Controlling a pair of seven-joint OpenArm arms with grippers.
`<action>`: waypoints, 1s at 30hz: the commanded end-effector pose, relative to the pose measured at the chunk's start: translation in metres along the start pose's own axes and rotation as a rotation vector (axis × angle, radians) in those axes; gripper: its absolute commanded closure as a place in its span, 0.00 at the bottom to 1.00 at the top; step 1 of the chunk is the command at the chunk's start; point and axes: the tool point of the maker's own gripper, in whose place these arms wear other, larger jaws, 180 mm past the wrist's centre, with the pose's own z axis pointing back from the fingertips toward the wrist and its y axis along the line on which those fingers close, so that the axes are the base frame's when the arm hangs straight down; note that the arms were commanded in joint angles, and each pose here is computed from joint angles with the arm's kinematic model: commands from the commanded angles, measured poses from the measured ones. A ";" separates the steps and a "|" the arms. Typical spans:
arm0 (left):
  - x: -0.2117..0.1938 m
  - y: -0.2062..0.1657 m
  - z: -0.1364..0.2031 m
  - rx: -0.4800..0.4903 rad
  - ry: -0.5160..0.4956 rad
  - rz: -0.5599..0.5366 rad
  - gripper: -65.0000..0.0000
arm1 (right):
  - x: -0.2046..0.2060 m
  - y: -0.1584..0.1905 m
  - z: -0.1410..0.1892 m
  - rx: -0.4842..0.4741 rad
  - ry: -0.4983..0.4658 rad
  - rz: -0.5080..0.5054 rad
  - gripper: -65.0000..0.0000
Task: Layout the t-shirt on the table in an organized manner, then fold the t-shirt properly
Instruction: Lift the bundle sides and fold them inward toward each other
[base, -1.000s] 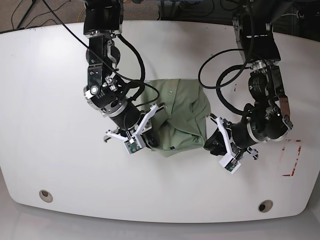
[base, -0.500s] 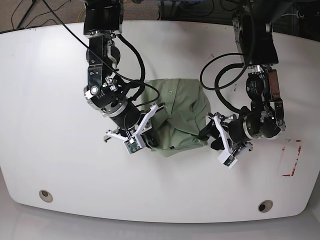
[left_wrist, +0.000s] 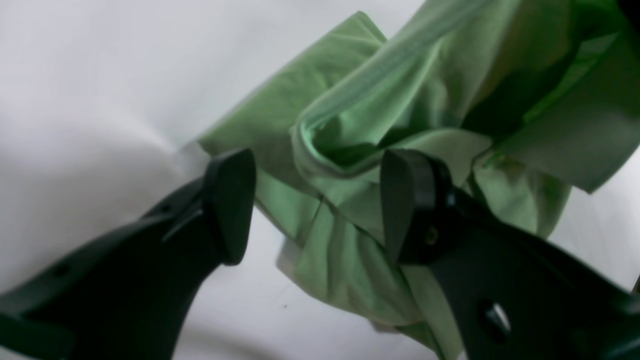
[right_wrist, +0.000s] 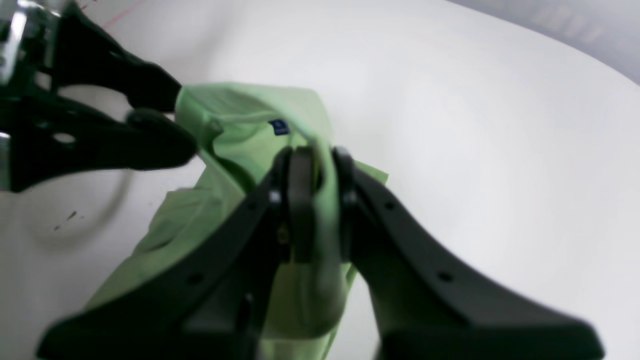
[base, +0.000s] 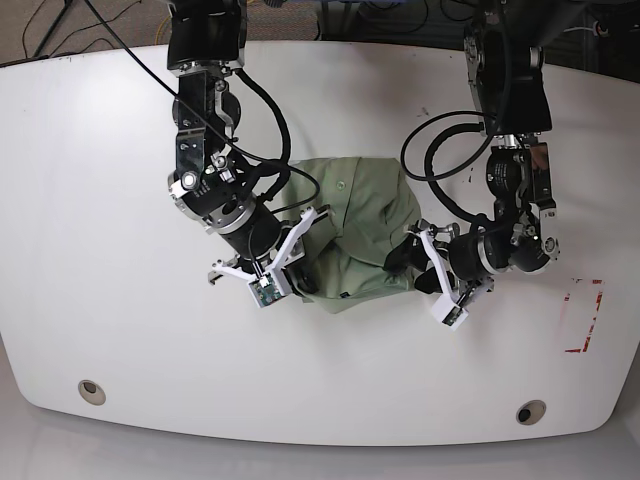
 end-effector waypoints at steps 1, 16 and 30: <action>0.019 0.003 0.001 -0.008 -0.069 0.003 0.43 | 0.023 -0.001 0.002 0.001 -0.075 0.015 0.92; 0.025 -0.014 -0.025 -0.084 -0.067 -0.018 0.47 | 0.023 0.006 0.002 0.035 -0.076 0.047 0.92; 0.034 -0.015 -0.021 -0.076 -0.085 -0.041 0.95 | 0.023 0.005 0.003 0.032 -0.076 0.046 0.92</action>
